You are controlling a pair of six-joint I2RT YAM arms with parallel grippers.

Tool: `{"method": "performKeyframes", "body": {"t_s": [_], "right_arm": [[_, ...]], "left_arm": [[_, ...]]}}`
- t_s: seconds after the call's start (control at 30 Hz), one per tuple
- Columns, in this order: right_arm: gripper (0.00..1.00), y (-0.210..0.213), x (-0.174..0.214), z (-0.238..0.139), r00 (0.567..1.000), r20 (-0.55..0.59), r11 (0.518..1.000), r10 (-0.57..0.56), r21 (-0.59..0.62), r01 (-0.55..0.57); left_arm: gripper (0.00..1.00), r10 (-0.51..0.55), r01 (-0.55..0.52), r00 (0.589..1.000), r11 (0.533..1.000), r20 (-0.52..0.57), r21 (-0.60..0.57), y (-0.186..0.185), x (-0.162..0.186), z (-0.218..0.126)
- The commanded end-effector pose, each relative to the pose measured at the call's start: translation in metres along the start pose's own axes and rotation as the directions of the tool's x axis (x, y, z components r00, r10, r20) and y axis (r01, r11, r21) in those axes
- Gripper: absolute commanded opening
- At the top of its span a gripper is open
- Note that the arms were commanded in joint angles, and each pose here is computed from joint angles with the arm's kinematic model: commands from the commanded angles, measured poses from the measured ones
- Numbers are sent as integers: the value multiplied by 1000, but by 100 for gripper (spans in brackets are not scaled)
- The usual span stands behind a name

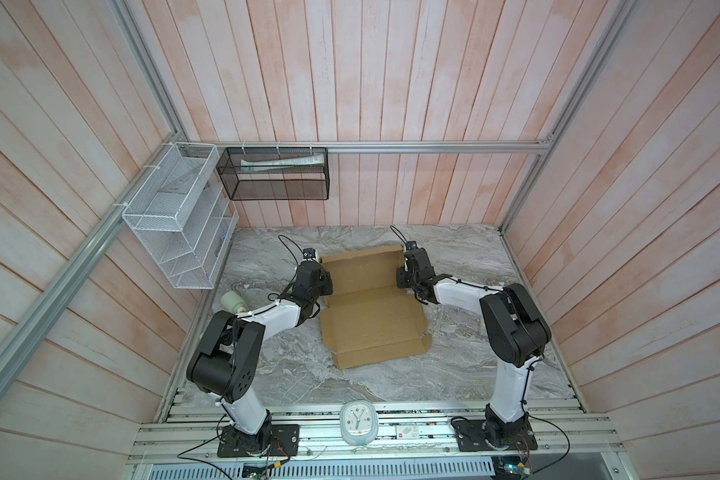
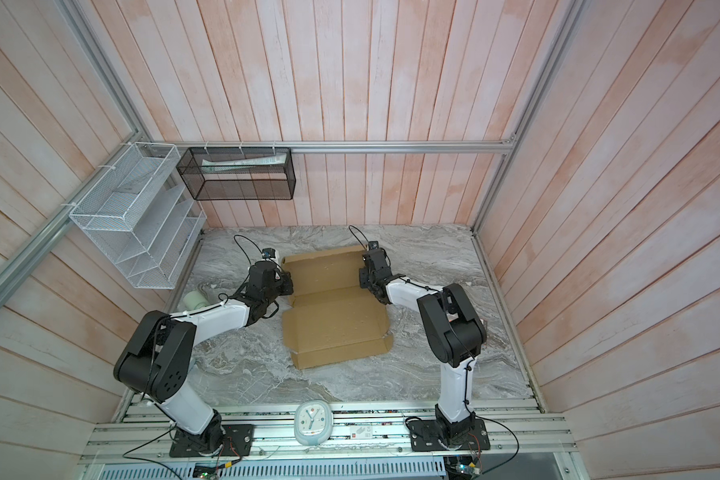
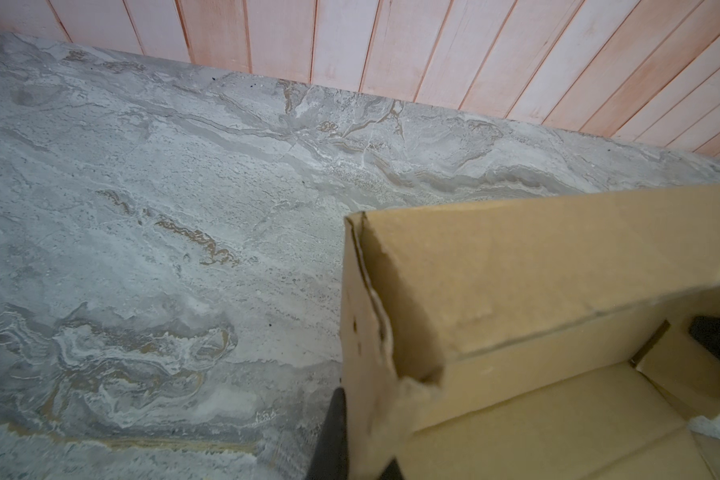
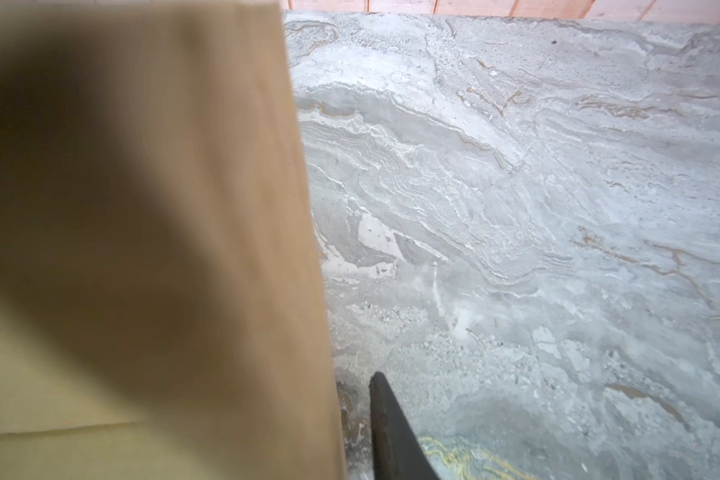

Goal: Fold the paper box

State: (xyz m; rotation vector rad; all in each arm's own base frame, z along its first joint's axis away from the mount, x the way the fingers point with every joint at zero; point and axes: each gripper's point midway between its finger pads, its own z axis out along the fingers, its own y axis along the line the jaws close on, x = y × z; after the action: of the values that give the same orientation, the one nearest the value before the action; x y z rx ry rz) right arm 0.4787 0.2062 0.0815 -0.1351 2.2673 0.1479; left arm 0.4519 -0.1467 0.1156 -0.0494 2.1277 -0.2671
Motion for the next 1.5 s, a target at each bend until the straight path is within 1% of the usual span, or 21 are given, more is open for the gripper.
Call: {"method": "performKeyframes", "body": {"t_s": [0.0, 0.43, 0.77, 1.13, 1.23, 1.47], "right_arm": [[28, -8, -6, -10, 999, 3, 999, 47, -11, -47], [28, 0, -28, -9, 999, 31, 999, 12, -36, -11], [30, 6, -51, -11, 996, 90, 998, 15, -55, -11], [31, 6, -61, -11, 994, 110, 999, 23, -45, -19], [29, 4, -60, -9, 994, 107, 999, 29, -32, -25], [20, -1, -59, -8, 994, 106, 999, 25, 18, -27]], "left_arm": [[0, 4, -4, 1000, 1000, 18, 6, -4, -8, 2], [0, 3, -3, 1000, 1000, 14, 6, -3, -6, 1], [0, 9, -9, 1000, 1000, 17, 4, -3, -6, 0], [0, 12, -12, 1000, 1000, 16, 6, -4, -7, -1], [0, 12, -13, 1000, 1000, 17, 4, -3, -8, -1], [0, 11, -11, 1000, 1000, 18, 4, -3, -8, -1]]}}
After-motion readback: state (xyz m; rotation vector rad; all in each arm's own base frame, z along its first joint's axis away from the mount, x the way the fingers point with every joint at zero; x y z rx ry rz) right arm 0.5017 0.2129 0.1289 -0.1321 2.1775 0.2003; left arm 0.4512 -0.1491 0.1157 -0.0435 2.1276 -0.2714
